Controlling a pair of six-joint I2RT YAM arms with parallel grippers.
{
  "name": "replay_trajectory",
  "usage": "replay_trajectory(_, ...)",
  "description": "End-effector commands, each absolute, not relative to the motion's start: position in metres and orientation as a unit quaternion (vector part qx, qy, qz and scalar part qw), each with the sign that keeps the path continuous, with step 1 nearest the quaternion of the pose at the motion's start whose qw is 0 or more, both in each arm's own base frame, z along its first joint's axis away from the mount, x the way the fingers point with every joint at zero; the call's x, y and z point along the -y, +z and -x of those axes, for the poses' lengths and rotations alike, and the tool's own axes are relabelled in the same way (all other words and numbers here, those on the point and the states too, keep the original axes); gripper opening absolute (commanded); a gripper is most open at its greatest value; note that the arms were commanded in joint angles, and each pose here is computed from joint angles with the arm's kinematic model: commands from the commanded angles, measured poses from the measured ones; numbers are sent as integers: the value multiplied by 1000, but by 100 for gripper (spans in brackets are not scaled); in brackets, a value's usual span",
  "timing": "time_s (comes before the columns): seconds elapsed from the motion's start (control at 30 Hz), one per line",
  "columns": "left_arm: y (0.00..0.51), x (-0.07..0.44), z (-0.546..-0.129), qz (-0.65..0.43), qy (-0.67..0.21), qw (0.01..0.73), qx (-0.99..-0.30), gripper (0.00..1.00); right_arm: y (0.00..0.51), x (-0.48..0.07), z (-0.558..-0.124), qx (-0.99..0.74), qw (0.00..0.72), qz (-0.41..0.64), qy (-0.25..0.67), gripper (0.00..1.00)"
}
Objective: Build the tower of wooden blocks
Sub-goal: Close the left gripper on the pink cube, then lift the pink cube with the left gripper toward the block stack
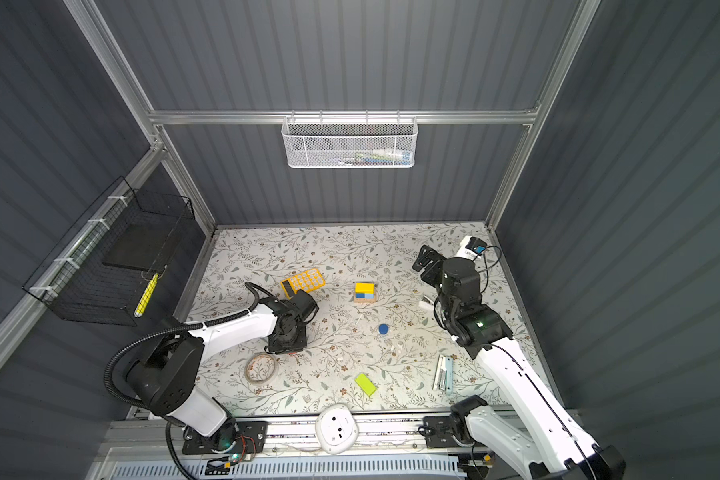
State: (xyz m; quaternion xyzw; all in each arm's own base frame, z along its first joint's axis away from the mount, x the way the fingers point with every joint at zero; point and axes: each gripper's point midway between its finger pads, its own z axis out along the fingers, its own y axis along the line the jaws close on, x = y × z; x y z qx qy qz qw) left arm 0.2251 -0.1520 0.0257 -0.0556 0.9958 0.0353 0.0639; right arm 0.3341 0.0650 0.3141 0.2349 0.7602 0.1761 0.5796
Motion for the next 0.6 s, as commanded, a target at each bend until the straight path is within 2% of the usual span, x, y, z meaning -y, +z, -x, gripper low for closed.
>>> replay_trajectory(0.0,28,154,-226,60,32,68,-995,34,314,-64,-335,-759,579,-238,178,99)
replay_trajectory(0.13,26,154,-226,58,33,66,-996,34,314,-64,-335,-759,580,-238,178,99)
replay_trajectory(0.3,30,157,-229,53,29,70,-996,28,314,-64,-336,-760,579,-238,177,99)
replay_trajectory(0.57,45,166,-239,37,20,77,-996,27,314,-65,-337,-760,579,-236,176,99)
